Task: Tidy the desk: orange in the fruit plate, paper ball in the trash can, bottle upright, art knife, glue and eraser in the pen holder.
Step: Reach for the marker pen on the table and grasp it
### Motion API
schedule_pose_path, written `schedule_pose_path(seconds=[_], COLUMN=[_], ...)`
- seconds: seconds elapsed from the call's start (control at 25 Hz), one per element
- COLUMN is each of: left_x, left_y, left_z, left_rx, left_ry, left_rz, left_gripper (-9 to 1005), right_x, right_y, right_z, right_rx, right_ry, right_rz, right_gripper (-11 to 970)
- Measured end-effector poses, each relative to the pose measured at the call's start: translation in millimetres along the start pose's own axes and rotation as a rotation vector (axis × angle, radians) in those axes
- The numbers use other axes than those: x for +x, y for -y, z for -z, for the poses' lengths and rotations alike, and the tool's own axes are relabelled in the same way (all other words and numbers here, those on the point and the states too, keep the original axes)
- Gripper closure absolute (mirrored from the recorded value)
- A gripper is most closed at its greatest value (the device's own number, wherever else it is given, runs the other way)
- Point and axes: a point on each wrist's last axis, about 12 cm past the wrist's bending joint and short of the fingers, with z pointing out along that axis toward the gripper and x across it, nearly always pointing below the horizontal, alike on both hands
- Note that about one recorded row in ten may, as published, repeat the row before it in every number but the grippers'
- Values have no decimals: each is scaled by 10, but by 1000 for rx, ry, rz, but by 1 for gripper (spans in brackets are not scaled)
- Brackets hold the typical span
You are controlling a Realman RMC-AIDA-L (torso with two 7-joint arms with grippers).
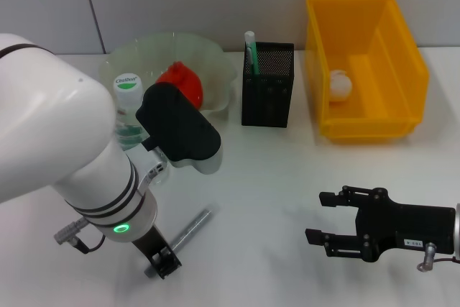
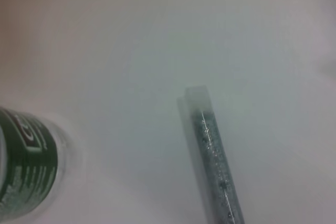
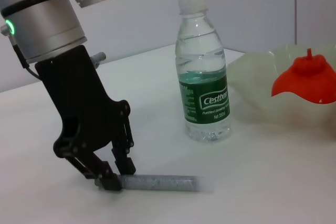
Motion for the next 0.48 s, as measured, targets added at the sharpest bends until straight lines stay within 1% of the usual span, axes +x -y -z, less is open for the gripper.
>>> schedule_pose_path(seconds=[0.32,0.48], left_x=[-12,-18], left_y=[-2,-2], left_z=[-4,-3], left_rx=[0,-1], left_ry=[0,2], left_rz=[-2,-4], left_gripper=[737,731], right_x=[5,5], right_y=[-2,-2], right_z=[3,3], right_rx=[1,1], right_ry=[0,0], right_rz=[-1,-1], right_gripper=[219,219])
